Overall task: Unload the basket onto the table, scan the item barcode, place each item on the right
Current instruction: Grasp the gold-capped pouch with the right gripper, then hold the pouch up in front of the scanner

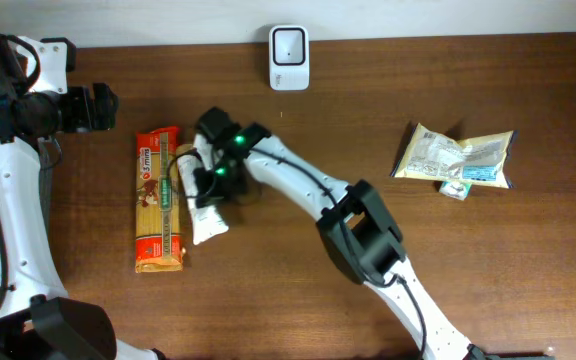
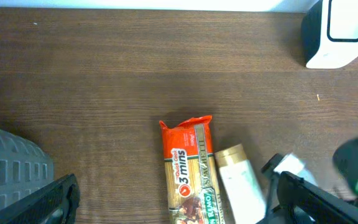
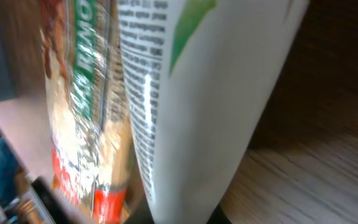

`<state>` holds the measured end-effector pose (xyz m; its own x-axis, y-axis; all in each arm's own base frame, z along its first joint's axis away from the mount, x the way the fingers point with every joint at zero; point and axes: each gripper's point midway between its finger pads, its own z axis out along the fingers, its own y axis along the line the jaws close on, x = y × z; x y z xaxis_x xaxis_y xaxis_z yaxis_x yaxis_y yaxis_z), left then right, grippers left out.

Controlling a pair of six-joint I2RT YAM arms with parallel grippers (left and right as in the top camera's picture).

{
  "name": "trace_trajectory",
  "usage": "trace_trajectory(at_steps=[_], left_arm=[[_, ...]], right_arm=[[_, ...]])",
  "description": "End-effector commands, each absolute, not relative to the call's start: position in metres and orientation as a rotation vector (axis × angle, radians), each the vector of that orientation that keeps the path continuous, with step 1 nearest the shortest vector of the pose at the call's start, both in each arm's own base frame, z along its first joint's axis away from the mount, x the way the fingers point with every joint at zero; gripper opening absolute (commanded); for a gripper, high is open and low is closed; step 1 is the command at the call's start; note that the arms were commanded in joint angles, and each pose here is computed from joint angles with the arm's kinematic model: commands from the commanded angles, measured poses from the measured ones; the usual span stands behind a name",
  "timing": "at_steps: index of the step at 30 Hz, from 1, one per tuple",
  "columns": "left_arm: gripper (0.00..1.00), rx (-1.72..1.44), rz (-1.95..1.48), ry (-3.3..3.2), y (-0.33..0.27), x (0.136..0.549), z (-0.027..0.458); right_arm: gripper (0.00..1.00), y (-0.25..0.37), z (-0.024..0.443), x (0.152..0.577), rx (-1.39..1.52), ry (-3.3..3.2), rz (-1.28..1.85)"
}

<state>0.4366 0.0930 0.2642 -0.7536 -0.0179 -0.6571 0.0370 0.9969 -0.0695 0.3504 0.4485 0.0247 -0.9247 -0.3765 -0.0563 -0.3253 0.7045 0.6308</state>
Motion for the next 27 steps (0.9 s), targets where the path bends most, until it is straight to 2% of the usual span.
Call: trace_trajectory(at_steps=[1, 4, 9, 13, 17, 26, 27], left_arm=[[0.99, 0.033, -0.089, 2.395, 0.094, 0.434, 0.275], [0.99, 0.033, -0.089, 2.395, 0.094, 0.434, 0.275], [0.99, 0.033, -0.088, 2.395, 0.094, 0.434, 0.275], [0.99, 0.033, -0.089, 2.395, 0.094, 0.434, 0.275], [0.99, 0.033, -0.089, 2.395, 0.094, 0.434, 0.275], [0.99, 0.033, -0.088, 2.395, 0.094, 0.434, 0.275], [0.99, 0.033, -0.089, 2.395, 0.094, 0.434, 0.275]], right_arm=[[0.04, 0.409, 0.055, 0.375, 0.702, -2.677, -1.276], [0.04, 0.359, 0.146, 0.383, 0.940, -2.628, -1.499], [0.04, 0.306, 0.257, 0.369, 1.153, -2.516, -1.862], [0.04, 0.265, 0.301, 0.365, 1.140, -2.485, -2.044], [0.04, 0.239, 0.310, 0.373, 1.049, -2.495, -2.124], [0.04, 0.240, 0.307, 0.374, 1.083, -2.510, -2.108], [0.04, 0.238, 0.301, 0.380, 1.009, -2.565, -2.033]])
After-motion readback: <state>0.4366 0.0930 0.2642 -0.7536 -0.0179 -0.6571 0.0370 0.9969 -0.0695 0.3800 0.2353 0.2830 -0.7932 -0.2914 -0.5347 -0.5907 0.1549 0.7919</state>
